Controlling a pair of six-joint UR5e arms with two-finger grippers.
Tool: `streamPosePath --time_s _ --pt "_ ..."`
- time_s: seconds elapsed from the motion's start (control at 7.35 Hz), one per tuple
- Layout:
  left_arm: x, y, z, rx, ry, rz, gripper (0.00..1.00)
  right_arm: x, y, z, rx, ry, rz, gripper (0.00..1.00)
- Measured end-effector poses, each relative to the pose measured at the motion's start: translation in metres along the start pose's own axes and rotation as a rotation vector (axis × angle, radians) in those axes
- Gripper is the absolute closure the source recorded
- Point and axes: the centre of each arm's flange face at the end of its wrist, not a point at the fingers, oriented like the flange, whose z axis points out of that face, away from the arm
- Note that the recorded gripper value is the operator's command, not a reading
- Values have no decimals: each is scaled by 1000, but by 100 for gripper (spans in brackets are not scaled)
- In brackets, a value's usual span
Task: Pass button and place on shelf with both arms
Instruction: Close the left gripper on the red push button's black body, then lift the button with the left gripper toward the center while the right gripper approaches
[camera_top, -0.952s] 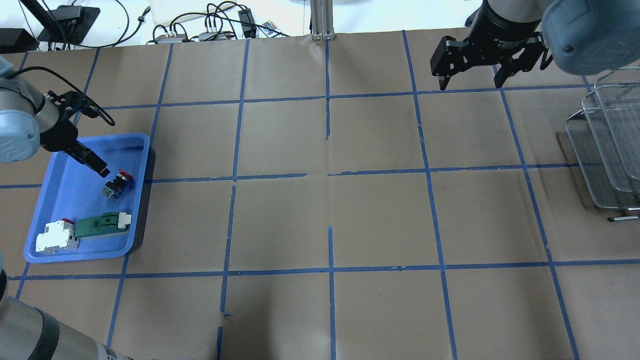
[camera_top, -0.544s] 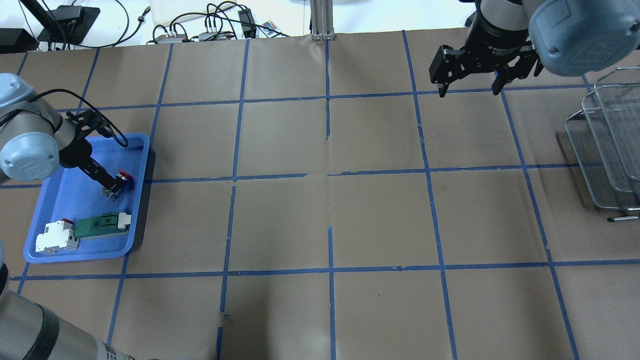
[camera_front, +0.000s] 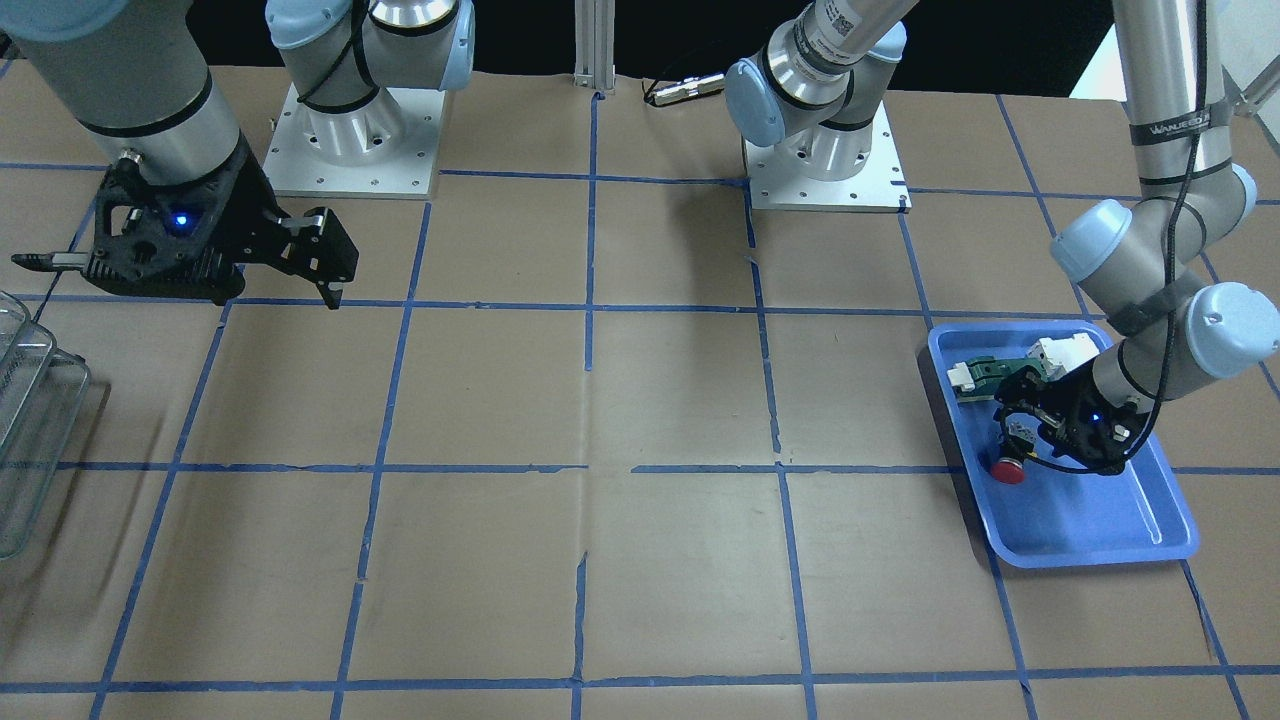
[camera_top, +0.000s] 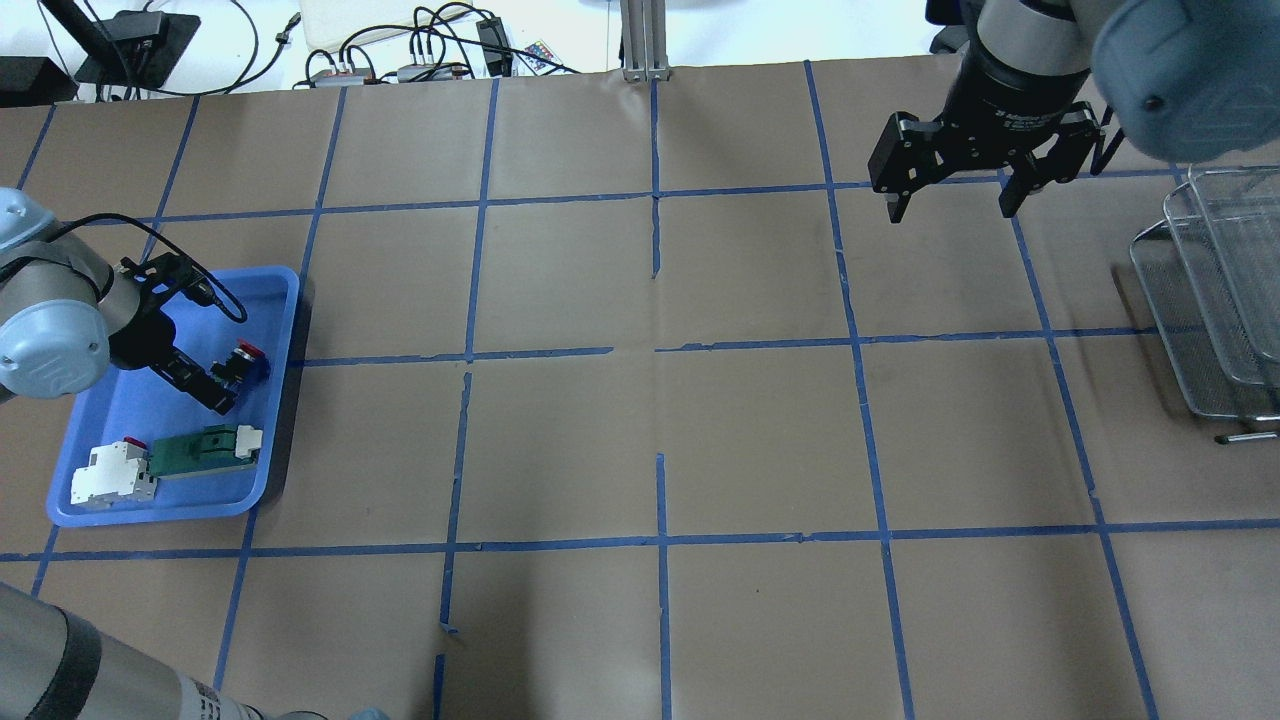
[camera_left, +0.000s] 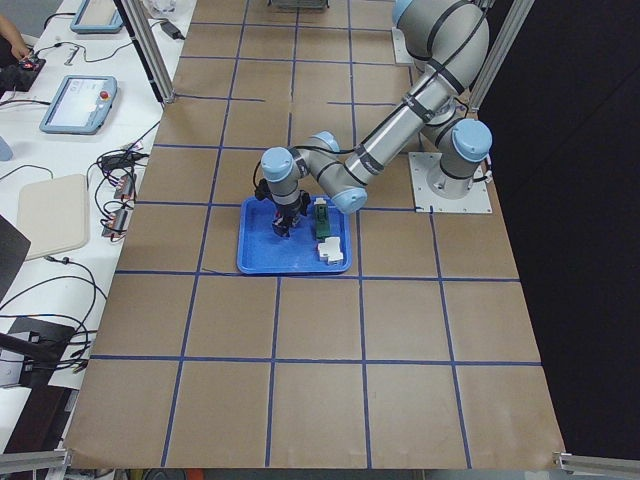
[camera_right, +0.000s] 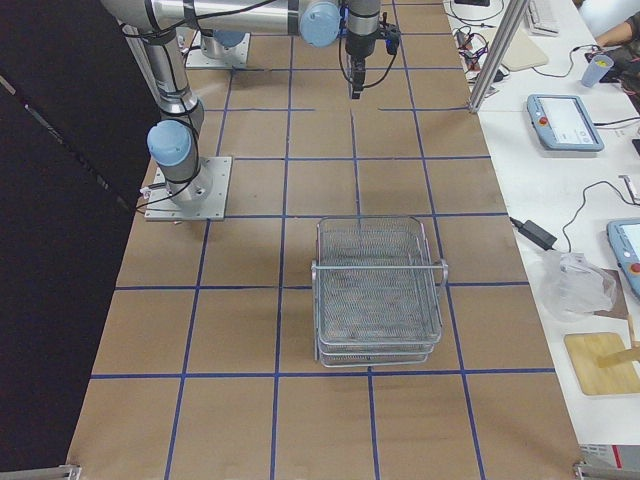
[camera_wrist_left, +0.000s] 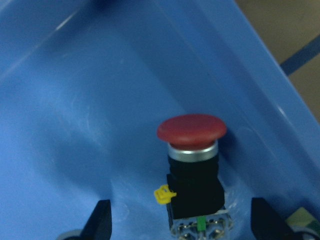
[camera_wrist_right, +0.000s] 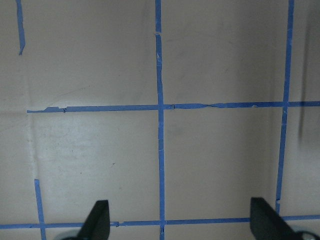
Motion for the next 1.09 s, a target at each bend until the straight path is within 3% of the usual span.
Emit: streamPosePath --time_s 0.14,0.41,0.54,0.68,0.82,0.95,1.09 --pt "1 0 2 7 8 -3 12 -2 3 -3 2 -4 -5 0" --pt "4 -3 3 29 19 -2 34 -3 1 -6 26 -10 -10 0" --pt "4 -4 2 37 18 -1 34 -5 0 -9 52 -12 -24 0" --pt "4 -4 0 41 17 0 51 -7 -1 -11 69 -14 -78 0" --pt "5 -5 0 42 18 2 84 -8 -2 -10 78 -29 -157 0" --pt "5 -5 0 42 18 4 100 -12 -2 -7 80 -75 -208 0" --pt "4 -5 -1 42 16 6 100 -19 -1 -3 84 -139 -255 0"
